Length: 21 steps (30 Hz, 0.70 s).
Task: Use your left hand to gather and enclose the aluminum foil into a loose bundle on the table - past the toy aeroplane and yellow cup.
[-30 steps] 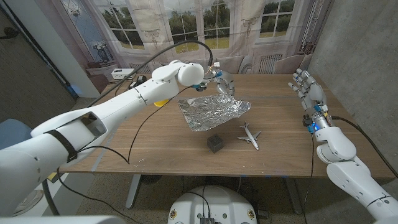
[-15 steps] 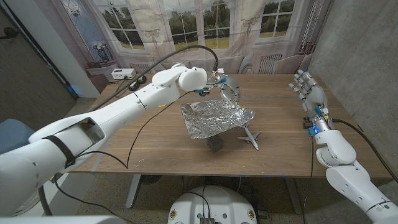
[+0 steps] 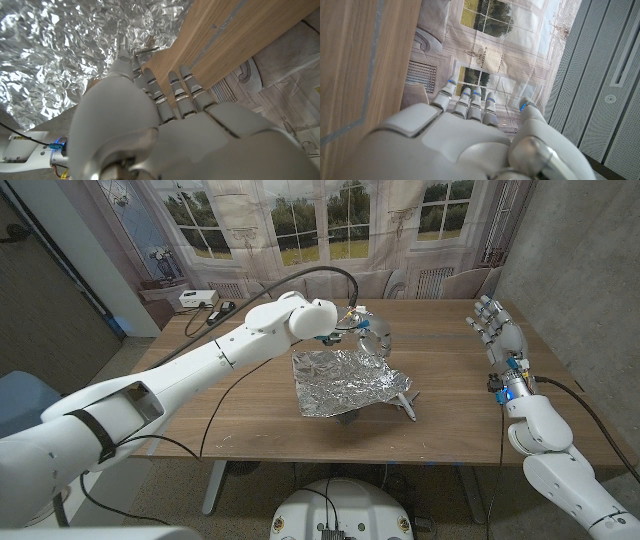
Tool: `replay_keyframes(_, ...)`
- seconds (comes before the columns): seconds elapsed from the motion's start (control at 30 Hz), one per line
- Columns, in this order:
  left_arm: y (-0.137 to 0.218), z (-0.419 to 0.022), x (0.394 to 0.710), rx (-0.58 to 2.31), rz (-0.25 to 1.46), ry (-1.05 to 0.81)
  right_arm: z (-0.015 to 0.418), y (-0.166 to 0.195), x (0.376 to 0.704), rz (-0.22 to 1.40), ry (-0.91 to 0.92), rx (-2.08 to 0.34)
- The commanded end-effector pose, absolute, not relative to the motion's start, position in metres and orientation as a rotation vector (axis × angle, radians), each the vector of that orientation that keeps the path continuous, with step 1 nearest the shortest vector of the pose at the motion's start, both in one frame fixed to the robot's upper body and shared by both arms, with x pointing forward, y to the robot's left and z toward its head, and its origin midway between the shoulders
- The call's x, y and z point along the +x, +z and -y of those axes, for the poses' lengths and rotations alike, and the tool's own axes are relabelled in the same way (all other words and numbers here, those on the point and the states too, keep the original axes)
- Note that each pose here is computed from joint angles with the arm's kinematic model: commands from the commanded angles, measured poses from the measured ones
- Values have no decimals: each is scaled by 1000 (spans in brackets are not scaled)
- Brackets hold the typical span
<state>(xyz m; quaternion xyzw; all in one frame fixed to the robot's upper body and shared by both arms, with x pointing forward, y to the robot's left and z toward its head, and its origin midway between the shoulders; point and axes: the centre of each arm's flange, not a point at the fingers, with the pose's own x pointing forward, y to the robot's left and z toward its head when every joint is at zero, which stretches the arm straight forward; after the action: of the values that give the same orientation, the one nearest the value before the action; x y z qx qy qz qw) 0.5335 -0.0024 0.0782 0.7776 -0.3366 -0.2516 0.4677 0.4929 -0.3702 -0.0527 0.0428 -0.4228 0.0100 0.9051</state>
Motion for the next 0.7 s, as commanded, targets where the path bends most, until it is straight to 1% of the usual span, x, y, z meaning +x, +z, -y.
replay_keyframes(0.03,59,1,532,1959,796,-607,366,-56,494,869,35,91)
replay_keyframes(0.33,51,2,539,1994,783,-590,366,-56,496,865,33,89)
replay_keyframes(0.7,41,6,548,2011,741,-645,367,-57,496,865,26,93)
